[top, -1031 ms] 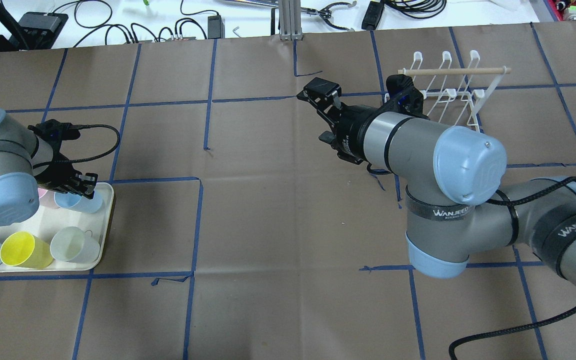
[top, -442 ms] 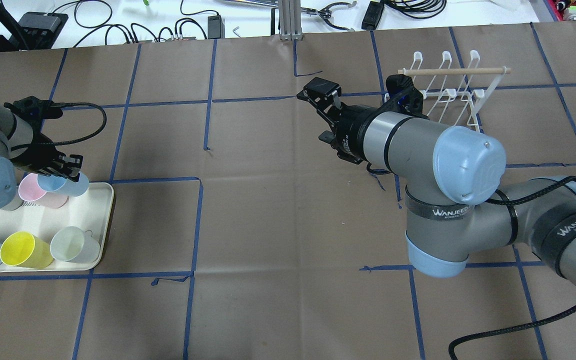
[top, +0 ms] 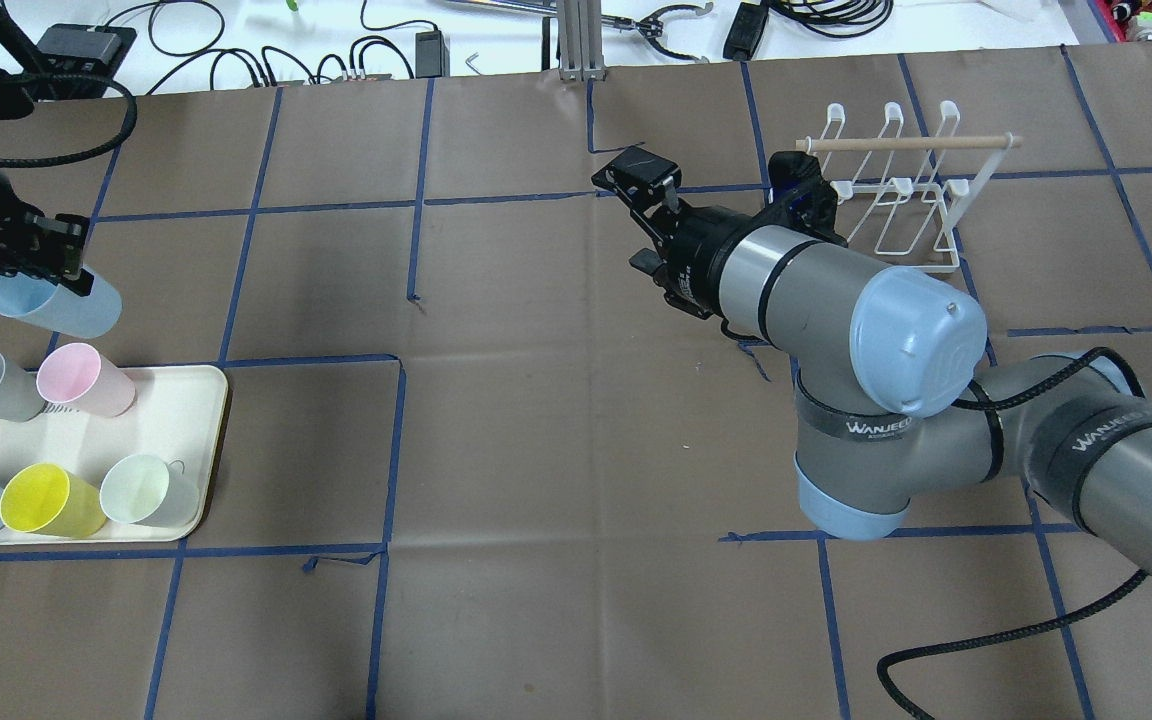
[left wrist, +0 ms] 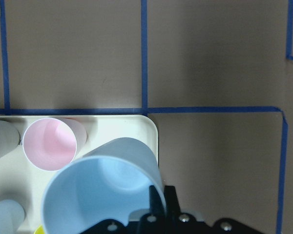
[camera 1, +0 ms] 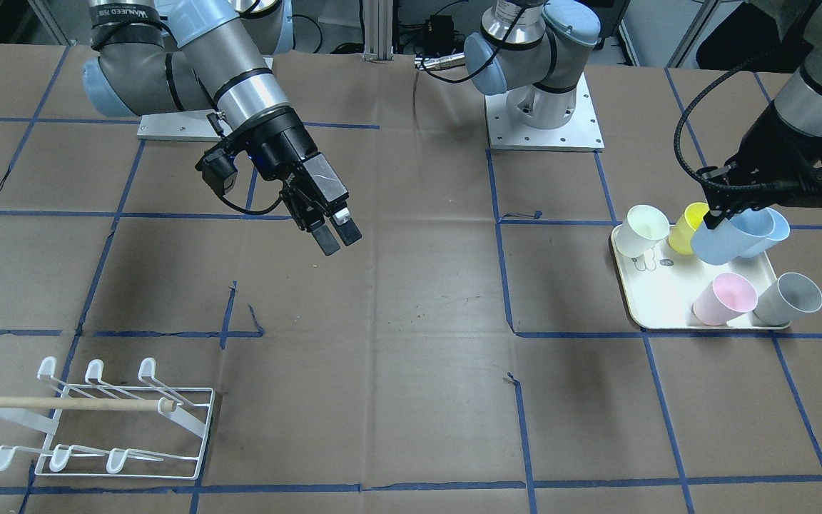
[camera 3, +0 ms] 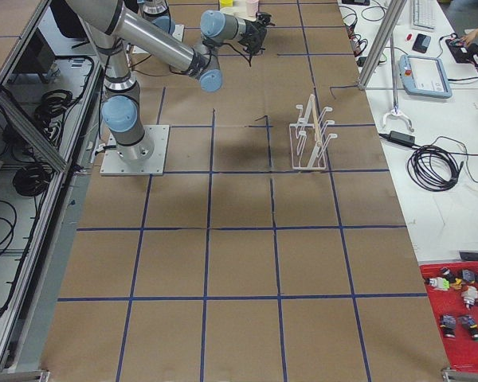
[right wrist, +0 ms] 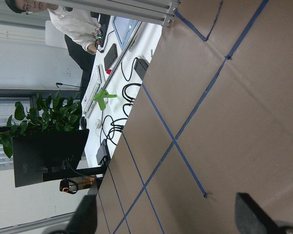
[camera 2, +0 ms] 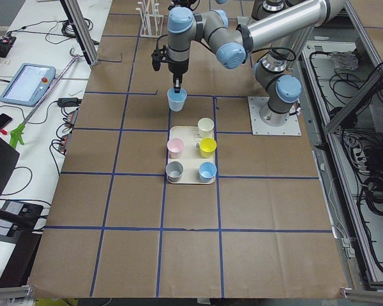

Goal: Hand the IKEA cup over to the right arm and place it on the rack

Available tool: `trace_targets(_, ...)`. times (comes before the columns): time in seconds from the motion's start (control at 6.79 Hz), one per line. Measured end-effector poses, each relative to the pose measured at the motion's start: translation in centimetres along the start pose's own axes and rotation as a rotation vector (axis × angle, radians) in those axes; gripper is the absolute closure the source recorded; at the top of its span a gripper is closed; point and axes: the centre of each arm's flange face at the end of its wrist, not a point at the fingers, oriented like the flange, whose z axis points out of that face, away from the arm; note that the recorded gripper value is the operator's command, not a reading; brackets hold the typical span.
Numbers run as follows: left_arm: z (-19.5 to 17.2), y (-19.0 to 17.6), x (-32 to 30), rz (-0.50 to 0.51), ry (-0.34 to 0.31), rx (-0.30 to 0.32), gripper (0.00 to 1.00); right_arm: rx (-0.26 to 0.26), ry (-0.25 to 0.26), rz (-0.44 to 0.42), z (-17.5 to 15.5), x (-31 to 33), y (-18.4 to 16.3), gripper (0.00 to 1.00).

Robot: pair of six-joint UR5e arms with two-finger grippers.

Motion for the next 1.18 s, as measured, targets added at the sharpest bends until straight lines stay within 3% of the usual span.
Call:
trace_targets(0.15,-0.8,-0.5,0.6,0.009,0.049,0.021,1.0,-0.012,-0.038,-0.012,0.8,0.6,0.0,0.0)
trace_targets(0.29,-1.2,-1.4,1.6,0.03,0.138,0.086,1.0,-0.031,-0.063,-0.018,1.3,1.1,-0.1,0.0)
trace_targets(0.59,-2.1,-3.3,3.9,0.101,0.338,0.3,1.0,-0.069,-0.085,-0.013,1.3,1.4,-0.5,0.0)
trace_targets(0.74,-1.9,-4.1,5.2,0.157,0.403,0.417,1.0,-0.075,-0.087,-0.007,1.0,1.7,-0.6,0.0)
trace_targets(1.18,2.2,-4.0,11.2,0.39,0.451,0.763,1.0,-0.077,-0.081,0.001,0.0,2.4,-0.3,0.0)
